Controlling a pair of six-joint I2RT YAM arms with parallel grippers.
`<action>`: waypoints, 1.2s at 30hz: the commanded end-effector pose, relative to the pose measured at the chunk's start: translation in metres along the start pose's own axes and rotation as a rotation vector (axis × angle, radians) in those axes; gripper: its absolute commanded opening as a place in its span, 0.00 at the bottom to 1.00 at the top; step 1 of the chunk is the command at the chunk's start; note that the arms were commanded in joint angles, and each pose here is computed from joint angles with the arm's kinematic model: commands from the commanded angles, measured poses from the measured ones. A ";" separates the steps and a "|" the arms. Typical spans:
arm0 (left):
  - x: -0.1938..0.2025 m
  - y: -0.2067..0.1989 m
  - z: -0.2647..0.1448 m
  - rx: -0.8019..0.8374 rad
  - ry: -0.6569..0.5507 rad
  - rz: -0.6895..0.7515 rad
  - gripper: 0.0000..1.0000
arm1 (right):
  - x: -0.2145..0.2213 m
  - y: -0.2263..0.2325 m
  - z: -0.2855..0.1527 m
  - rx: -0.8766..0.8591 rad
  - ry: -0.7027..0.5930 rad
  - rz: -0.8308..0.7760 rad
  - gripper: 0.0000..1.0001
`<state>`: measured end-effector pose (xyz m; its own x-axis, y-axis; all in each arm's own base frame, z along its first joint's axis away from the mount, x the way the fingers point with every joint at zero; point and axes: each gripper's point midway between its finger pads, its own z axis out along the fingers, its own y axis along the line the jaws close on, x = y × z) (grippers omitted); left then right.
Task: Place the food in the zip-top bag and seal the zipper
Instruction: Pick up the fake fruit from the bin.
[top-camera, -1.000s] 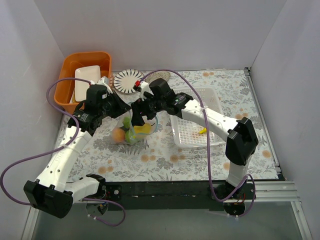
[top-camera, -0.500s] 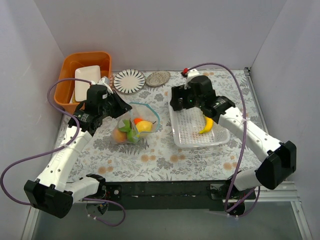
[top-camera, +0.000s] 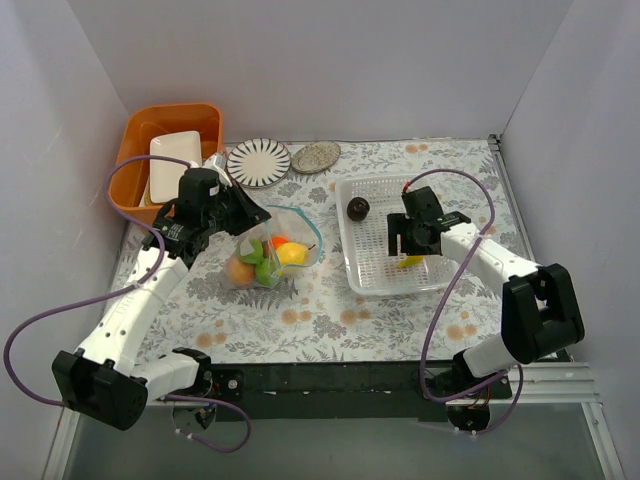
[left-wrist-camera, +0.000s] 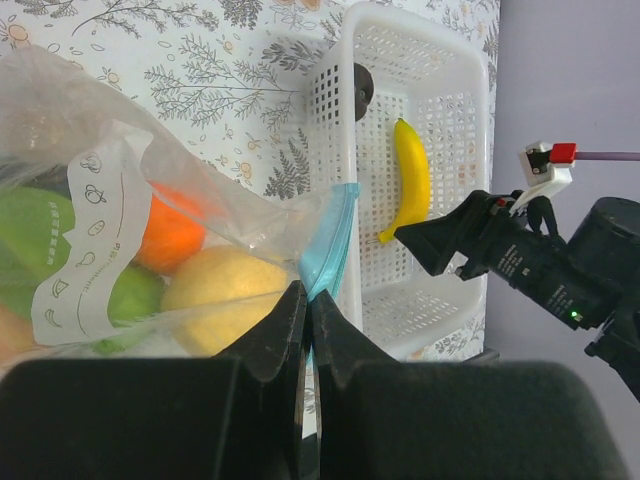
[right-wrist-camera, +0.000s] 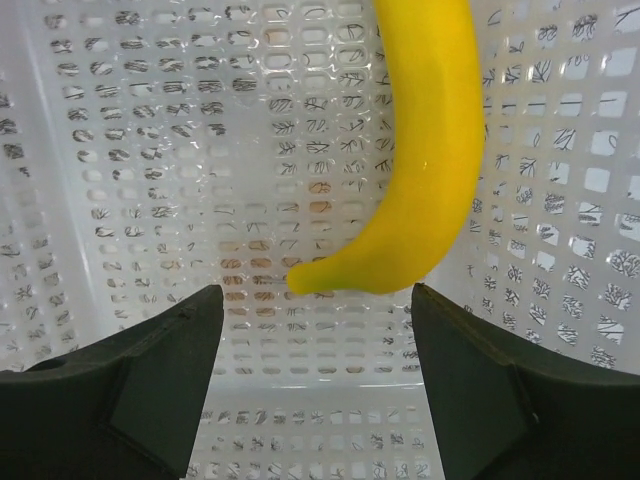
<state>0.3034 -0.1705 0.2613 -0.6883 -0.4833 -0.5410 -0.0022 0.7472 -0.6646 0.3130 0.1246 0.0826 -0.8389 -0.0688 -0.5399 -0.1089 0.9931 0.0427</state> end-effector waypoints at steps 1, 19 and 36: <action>0.000 -0.008 -0.002 0.039 0.000 0.014 0.00 | -0.010 -0.003 0.013 0.026 -0.069 0.137 0.81; 0.001 -0.008 0.003 0.037 0.015 0.012 0.00 | 0.006 -0.029 0.046 0.212 -0.021 0.248 0.66; 0.003 -0.005 0.006 0.030 0.025 0.012 0.00 | -0.037 -0.007 -0.016 0.015 -0.205 0.143 0.15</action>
<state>0.3040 -0.1756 0.2556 -0.7113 -0.4708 -0.5219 0.0000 0.7426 -0.6698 0.3340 0.1121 0.0814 -0.7754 0.1107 -0.6217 0.0824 0.9938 0.0742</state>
